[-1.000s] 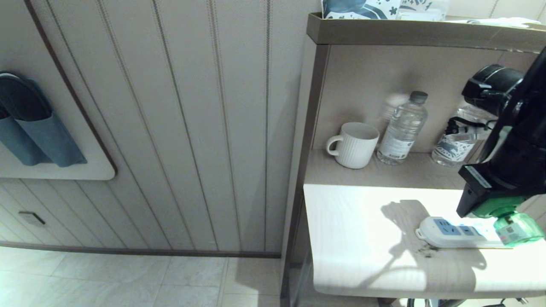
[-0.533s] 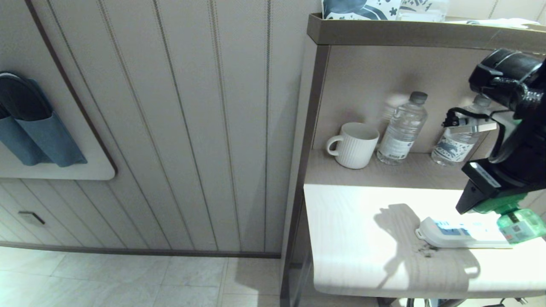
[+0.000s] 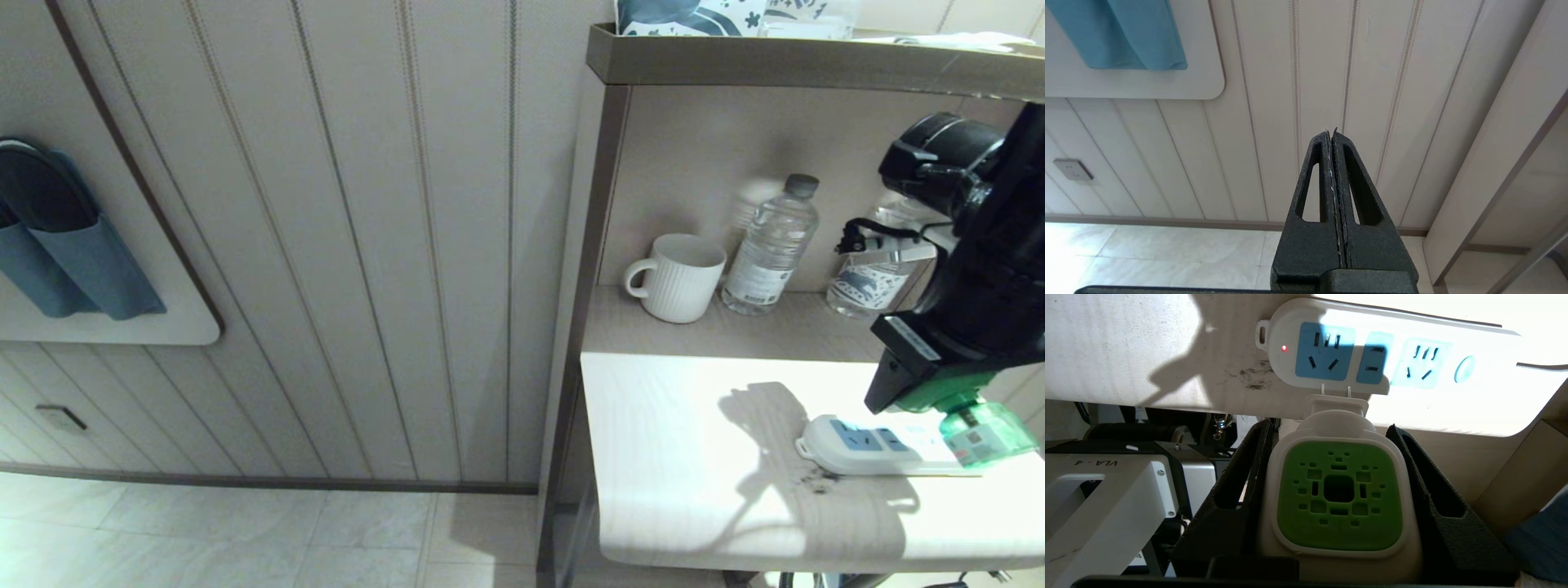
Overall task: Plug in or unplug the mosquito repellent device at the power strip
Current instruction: Insert the plug into the socket
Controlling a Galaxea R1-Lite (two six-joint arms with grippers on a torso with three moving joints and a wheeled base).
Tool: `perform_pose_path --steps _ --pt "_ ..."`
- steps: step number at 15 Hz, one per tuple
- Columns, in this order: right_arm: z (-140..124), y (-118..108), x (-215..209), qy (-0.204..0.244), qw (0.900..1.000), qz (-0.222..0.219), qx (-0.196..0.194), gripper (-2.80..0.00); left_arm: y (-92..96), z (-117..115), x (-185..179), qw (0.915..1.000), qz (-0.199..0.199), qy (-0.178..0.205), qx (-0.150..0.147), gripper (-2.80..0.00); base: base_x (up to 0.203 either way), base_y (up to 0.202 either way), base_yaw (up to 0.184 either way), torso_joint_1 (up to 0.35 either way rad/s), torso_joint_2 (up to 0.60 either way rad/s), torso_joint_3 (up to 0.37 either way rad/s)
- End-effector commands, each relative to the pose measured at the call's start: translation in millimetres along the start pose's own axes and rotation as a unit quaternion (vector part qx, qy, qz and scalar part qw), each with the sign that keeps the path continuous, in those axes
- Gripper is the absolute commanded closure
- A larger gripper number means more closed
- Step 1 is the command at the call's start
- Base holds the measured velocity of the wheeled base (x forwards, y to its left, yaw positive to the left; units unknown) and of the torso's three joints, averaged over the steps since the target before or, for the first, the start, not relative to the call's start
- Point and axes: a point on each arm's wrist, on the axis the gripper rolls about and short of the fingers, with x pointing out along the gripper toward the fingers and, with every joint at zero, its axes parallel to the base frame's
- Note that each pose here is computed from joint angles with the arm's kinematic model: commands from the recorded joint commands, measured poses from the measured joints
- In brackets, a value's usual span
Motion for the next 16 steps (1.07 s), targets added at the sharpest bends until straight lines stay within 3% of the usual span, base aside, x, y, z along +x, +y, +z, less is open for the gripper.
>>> perform_pose_path --steps 1,6,9,16 --pt "-3.9 0.6 2.5 0.029 1.000 -0.003 0.003 0.00 0.0 0.1 0.0 1.0000 0.000 -0.001 0.000 0.00 0.000 0.000 0.000 0.000 0.00 0.000" --pt "-2.7 0.9 4.7 0.033 0.999 -0.004 0.007 0.00 0.0 0.1 0.0 1.0000 0.000 -0.001 0.000 0.00 0.000 0.000 0.000 0.154 -0.35 -0.201" --pt "-5.1 2.4 16.0 0.065 0.998 -0.009 0.026 0.00 0.0 0.1 0.0 1.0000 0.000 -0.001 0.000 0.00 0.000 0.000 0.000 0.050 -0.11 -0.060" --pt "-6.8 2.6 42.9 0.122 0.992 -0.022 0.028 0.00 0.0 0.1 0.0 1.0000 0.000 -0.001 0.000 0.00 0.000 0.000 0.000 0.000 0.00 0.000"
